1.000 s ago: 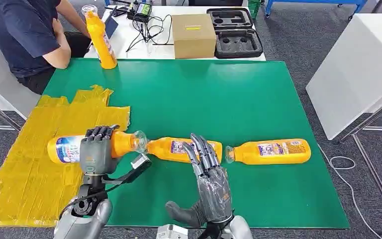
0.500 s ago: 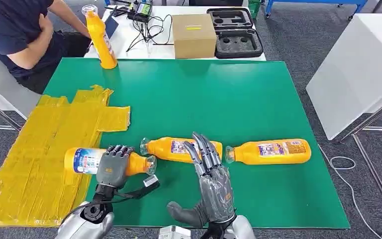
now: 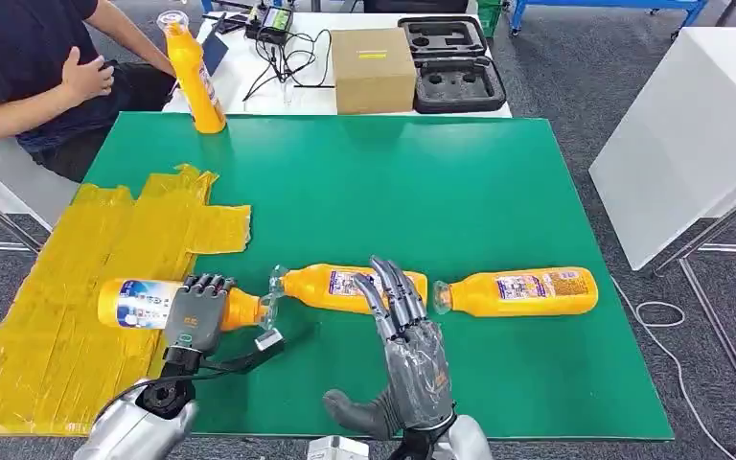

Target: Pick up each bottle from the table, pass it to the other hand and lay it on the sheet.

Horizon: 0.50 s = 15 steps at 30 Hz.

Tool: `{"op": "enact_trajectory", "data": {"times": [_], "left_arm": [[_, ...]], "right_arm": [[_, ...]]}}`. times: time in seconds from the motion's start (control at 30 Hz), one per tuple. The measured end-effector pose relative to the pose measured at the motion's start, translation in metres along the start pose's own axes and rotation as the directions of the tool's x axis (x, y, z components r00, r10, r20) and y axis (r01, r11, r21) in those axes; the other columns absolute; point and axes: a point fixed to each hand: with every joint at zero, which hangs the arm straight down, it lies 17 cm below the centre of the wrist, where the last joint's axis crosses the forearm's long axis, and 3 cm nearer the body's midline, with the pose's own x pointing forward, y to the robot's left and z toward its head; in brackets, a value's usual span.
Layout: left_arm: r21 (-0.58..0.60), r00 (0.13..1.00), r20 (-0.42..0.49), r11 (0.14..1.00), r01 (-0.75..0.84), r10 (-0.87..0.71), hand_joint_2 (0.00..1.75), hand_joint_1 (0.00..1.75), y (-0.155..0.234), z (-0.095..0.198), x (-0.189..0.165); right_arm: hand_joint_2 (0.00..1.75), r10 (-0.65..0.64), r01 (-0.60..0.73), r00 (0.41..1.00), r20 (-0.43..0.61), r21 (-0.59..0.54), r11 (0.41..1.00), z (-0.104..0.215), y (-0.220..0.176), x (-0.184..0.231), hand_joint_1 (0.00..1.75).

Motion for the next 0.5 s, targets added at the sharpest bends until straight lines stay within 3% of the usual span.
{"op": "enact_trajectory", "data": {"times": [0.27, 0.3, 0.33, 0.5], "left_arm": [[-0.015, 1.0, -0.011, 1.0, 0.017, -0.017, 1.75, 1.75, -0.005, -0.002, -0.009], [-0.02, 1.0, -0.014, 1.0, 0.02, -0.02, 1.75, 0.16, -0.006, -0.002, -0.01], [-0.027, 1.0, -0.013, 0.999, 0.025, -0.025, 0.0, 0.0, -0.008, -0.002, -0.013], [-0.073, 0.999, 0.015, 0.996, 0.049, -0.048, 0.0, 0.0, -0.02, -0.002, -0.017]], "right_arm": [[0.0, 0.0, 0.0, 1.0, 0.0, 0.0, 1.0, 0.0, 0.0, 0.0, 0.0], [0.0, -0.001, 0.001, 1.0, -0.003, 0.0, 1.0, 0.0, 0.0, 0.0, 0.0], [0.0, -0.001, 0.001, 1.0, -0.003, 0.0, 1.0, -0.001, 0.0, -0.001, 0.0], [0.0, -0.005, 0.005, 1.0, -0.007, -0.001, 1.0, -0.002, -0.001, -0.002, 0.0]]}}
